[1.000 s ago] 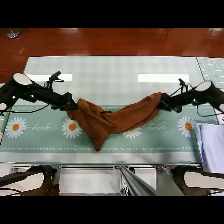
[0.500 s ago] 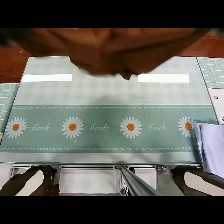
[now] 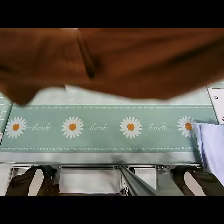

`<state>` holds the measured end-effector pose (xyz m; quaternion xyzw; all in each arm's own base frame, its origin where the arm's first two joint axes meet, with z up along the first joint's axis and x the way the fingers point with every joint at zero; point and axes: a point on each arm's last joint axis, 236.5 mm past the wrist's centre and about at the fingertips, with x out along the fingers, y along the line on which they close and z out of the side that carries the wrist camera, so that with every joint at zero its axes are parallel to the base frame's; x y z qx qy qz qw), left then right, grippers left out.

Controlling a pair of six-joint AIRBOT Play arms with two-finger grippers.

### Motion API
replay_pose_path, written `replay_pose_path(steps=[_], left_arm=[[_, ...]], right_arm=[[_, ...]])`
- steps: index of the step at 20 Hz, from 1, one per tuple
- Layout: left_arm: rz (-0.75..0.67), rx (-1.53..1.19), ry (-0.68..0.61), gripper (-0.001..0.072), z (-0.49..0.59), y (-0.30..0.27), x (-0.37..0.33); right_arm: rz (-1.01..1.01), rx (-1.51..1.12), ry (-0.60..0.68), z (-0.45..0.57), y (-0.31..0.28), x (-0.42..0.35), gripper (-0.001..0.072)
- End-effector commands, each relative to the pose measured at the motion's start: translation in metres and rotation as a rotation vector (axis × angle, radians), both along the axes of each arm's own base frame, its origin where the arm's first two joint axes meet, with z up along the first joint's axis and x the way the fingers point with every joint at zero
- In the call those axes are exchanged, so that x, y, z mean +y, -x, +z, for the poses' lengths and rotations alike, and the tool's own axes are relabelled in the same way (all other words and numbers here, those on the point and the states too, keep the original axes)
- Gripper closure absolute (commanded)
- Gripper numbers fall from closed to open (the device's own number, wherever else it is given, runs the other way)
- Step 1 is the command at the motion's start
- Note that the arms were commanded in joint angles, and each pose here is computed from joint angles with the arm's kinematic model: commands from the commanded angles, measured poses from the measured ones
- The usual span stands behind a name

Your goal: Fold the shirts.

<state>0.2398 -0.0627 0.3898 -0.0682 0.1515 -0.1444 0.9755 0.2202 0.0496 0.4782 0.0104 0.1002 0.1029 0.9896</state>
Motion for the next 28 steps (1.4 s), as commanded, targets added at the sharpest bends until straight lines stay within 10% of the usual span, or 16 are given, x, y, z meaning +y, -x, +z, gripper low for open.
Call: replay_pose_path(steps=[1, 12, 25, 26, 27, 28], left_arm=[[-0.013, 0.221, -0.006, 0.0677, -0.063, 0.039, -0.009], [0.051, 0.726, 0.456, 0.0676, -0.369, -0.021, -0.03], [0.066, 0.8, 0.43, 0.0671, -0.427, -0.238, -0.052], [0.043, 0.804, 0.433, 0.0555, -0.421, -0.243, -0.054], [0.017, 0.81, 0.435, 0.0166, -0.412, -0.245, -0.055], [-0.016, 0.826, 0.404, 0.0004, -0.403, -0.242, -0.048]], right_arm=[[-0.049, 0.039, 0.028, -0.022, 0.043, -0.006, 0.0691], [-0.094, 0.62, -0.143, -0.286, -0.138, -0.033, 0.0691], [-0.056, 0.899, -0.585, -0.447, -0.344, -0.007, 0.069], [-0.06, 0.915, -0.601, -0.453, -0.344, -0.008, 0.0525], [-0.053, 0.928, -0.615, -0.453, -0.341, -0.01, 0.0094], [-0.024, 0.938, -0.614, -0.448, -0.336, -0.013, 0.0094]])
